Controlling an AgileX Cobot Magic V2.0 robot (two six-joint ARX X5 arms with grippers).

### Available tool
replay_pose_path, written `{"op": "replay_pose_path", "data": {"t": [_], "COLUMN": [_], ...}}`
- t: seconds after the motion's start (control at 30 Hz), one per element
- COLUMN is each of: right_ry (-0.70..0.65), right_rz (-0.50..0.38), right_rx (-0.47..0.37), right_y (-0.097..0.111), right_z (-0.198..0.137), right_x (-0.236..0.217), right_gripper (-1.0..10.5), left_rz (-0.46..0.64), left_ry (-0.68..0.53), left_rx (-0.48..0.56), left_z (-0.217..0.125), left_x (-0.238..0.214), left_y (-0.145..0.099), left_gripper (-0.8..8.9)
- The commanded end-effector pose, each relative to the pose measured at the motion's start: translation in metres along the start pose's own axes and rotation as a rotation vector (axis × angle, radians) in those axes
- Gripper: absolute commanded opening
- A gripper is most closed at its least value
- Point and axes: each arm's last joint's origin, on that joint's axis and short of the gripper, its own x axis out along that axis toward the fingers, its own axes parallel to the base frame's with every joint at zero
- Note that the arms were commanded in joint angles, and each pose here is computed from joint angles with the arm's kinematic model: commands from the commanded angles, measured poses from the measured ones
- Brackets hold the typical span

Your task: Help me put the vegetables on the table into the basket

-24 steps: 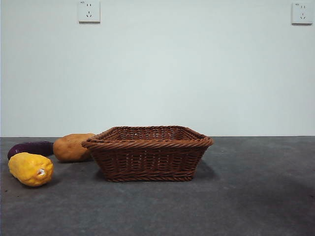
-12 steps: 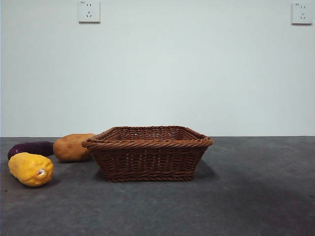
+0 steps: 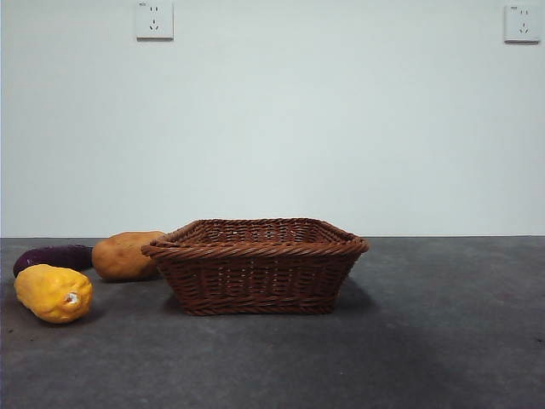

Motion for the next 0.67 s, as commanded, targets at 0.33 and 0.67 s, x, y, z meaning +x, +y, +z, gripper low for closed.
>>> {"op": "replay_pose_path", "data": {"t": [0.33,0.67], "right_ry": [0.241,0.266], "right_rz": [0.079,0.137], "right_rx": [-0.171,-0.179], "right_y": [0.015,0.018], "right_z": [0.040,0.043], "right_x": [-0.012,-0.012], "right_gripper": [-0.1,4.1], "left_rz": [-0.134,-0.216], "left_ry": [0.137,0.185], "left_rx": [0.094,0.091], "left_z": [0.043,0.045], "left_x": [-0.013,-0.005], "left_y": [-0.017,-0.018], "left_gripper": [-0.06,6.62]}}
